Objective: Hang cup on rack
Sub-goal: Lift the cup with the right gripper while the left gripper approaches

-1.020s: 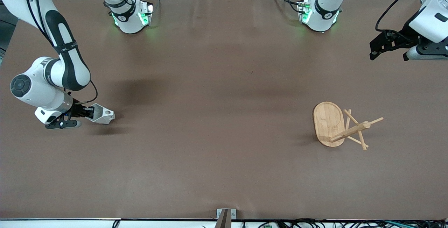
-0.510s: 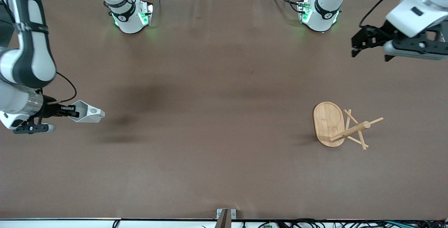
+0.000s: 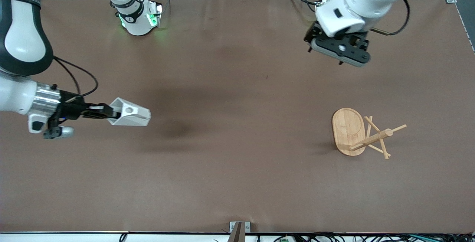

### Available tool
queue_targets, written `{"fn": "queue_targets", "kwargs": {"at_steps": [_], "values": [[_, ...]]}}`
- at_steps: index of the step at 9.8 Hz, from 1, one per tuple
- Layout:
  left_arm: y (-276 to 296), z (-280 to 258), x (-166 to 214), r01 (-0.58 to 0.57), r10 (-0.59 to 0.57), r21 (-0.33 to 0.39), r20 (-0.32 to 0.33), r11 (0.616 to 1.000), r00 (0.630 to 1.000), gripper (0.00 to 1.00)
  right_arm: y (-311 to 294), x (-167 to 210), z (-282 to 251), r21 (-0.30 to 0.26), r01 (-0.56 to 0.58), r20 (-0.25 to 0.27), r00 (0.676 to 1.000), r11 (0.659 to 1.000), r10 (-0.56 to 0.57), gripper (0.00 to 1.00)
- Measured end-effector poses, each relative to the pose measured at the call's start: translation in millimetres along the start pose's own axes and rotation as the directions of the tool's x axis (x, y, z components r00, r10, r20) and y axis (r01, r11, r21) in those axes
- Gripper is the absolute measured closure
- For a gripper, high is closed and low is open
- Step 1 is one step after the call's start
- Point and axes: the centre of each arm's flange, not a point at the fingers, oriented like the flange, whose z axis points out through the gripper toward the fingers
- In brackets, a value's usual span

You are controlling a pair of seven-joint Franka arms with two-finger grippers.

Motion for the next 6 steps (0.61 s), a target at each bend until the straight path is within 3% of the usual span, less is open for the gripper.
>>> {"fn": "queue_targets", "kwargs": {"at_steps": [2, 3, 4, 6], "values": [[32.1, -1.3, 1.5, 0.126, -0.124, -0.114, 0.025, 0.986, 0.992, 0.00, -25.5, -11.7, 43.6, 0.162, -0.040, 0.059, 0.998, 0.986, 0.031, 0.95], [44.1, 1.8, 1.7, 0.222, -0.217, -0.132, 0.052, 0.966, 0.975, 0.00, -43.2, -18.4, 64.1, 0.222, -0.049, 0.083, 0.996, 0.974, 0.031, 0.95], [55.2, 7.1, 2.3, 0.323, -0.313, -0.139, 0.086, 0.936, 0.946, 0.00, -63.8, -25.8, 84.7, 0.276, -0.055, 0.098, 0.995, 0.960, 0.029, 0.95], [64.0, 12.8, 11.9, 0.537, -0.520, -0.181, 0.136, 0.824, 0.843, 0.00, -91.4, -42.5, 121.9, 0.383, -0.078, 0.127, 0.991, 0.920, 0.031, 0.95]]}}
